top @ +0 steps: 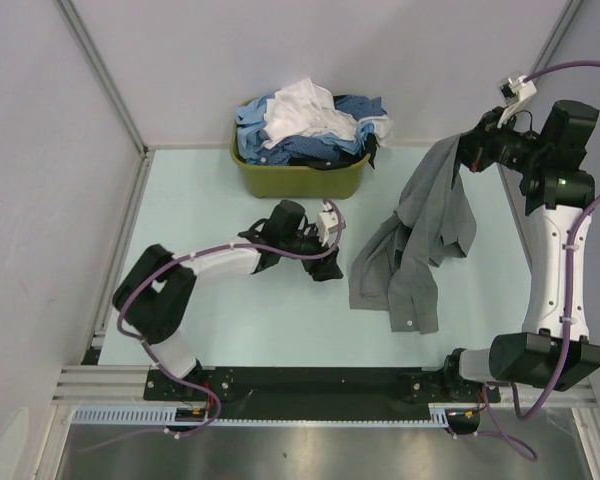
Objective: Fold and stack the long sleeve shirts
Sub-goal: Flatten the shirt out
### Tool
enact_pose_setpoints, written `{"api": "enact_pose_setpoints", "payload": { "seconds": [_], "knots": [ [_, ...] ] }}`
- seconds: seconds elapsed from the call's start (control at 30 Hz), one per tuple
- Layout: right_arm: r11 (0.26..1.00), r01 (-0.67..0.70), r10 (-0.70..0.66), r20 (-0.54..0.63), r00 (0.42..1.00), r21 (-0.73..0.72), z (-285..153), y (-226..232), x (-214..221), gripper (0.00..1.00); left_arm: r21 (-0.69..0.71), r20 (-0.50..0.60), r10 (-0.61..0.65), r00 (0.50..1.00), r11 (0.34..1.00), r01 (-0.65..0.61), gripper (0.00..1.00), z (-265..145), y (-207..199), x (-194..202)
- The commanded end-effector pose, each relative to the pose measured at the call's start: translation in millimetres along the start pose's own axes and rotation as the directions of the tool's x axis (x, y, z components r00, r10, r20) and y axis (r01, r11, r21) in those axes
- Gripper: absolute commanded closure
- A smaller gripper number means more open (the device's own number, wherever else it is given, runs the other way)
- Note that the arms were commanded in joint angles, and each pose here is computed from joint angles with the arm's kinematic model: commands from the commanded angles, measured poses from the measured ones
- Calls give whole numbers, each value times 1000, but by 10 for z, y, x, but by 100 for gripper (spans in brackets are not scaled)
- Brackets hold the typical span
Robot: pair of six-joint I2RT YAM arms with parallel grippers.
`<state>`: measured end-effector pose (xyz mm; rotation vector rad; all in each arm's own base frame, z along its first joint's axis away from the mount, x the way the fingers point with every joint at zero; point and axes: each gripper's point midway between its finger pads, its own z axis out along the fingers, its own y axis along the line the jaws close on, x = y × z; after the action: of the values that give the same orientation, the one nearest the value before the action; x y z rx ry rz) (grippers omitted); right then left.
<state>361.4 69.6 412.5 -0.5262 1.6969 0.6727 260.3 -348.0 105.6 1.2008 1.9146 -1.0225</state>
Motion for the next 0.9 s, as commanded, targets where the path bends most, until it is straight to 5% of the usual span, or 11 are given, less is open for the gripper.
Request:
{"api": "enact_pose_setpoints", "payload": {
  "seconds": [0.0, 0.33, 0.57, 0.87],
  "knots": [
    [994, 107, -103, 128, 986, -23, -228, 360, -510, 100, -18, 90, -7, 996, 1000, 8, 33, 215, 176, -271],
    [992, 127, -124, 186, 975, -6, -426, 576, -771, 100, 126, 118, -62, 991, 991, 47, 34, 457, -30, -252],
    [993, 118, -116, 186, 976, -1, -397, 519, -741, 100, 138, 204, -63, 977, 990, 35, 35, 51, -285, -278],
    [994, 110, -111, 202, 973, 15, -357, 441, -744, 100, 196, 126, -127, 984, 975, 101, 34, 92, -801, 40]
  ]
}}
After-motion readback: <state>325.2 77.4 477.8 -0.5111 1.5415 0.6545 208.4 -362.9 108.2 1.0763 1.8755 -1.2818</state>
